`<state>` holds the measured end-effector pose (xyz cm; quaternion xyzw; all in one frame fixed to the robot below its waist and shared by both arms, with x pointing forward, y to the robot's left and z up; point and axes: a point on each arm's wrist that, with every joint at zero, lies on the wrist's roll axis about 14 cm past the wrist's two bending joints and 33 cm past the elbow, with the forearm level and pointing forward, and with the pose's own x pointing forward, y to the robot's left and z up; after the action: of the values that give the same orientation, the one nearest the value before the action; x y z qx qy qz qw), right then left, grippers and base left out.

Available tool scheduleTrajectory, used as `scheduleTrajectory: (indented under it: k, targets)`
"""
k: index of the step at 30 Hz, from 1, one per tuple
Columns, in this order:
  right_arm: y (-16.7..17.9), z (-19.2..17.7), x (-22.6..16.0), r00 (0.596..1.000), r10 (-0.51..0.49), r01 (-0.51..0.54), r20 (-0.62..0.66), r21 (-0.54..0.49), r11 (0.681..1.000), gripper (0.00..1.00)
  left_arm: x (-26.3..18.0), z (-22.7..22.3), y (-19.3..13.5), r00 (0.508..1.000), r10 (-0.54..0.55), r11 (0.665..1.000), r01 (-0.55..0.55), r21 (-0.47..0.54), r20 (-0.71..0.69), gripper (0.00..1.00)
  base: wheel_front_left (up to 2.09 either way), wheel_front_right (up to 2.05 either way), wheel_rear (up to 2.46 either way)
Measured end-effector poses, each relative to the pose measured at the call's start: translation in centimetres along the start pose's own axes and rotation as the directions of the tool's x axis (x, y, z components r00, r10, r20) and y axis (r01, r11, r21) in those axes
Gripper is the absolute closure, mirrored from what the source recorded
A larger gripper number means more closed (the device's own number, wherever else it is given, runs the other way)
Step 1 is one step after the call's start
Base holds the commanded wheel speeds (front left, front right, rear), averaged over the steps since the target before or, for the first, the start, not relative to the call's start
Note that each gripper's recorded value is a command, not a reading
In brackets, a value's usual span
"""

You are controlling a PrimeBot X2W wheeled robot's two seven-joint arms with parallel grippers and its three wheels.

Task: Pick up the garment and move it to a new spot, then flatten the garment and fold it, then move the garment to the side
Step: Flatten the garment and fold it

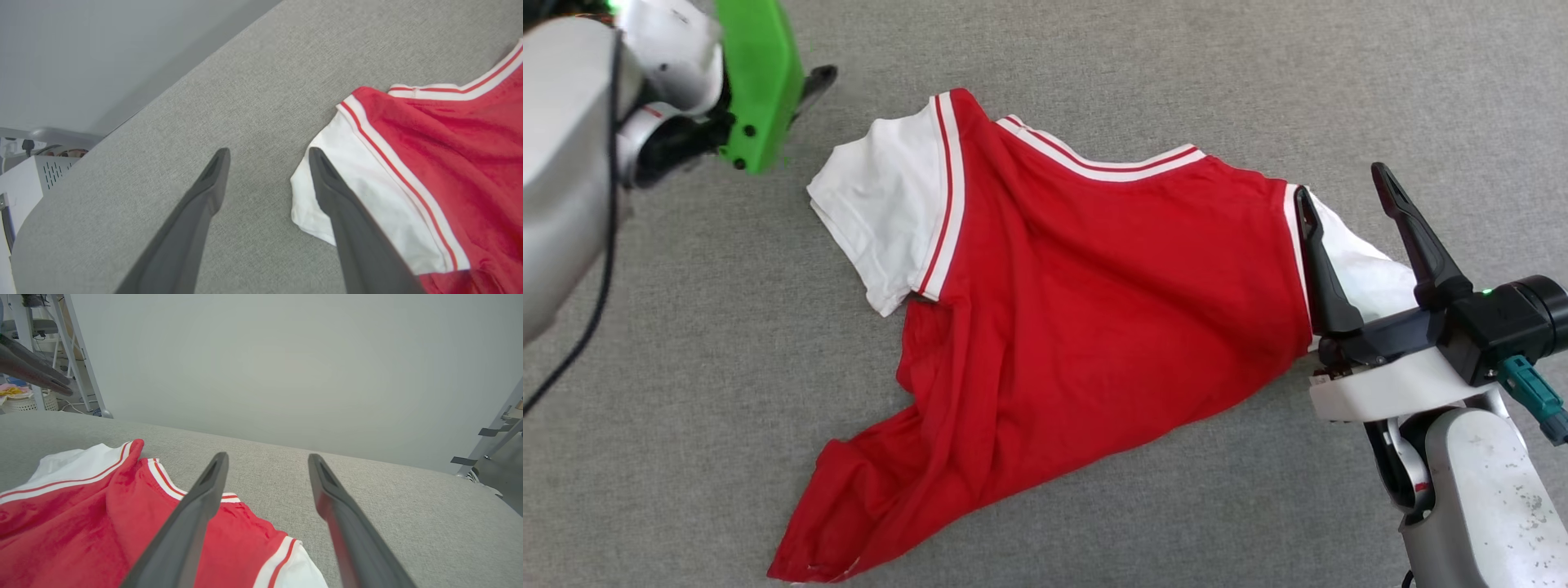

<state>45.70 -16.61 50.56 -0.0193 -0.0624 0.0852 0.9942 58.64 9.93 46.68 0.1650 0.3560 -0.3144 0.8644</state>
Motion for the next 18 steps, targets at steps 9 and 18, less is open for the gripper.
scheduleTrajectory:
  k: [9,18]
  targets:
    - [-0.2,-0.8,0.1,1.0,-0.007,0.007,-0.016,0.002,1.0,0.0,0.6,-3.8,0.3,0.983,-0.049,0.996,0.034,-0.083,-0.178,0.0,0.0,0.0,0.0]
    - [-0.9,-1.7,-0.2,0.999,-0.033,0.033,-0.043,0.0,0.999,0.0,3.8,-10.1,-2.3,0.938,-0.115,0.991,0.087,-0.1,-0.328,0.0,0.0,0.0,0.0]
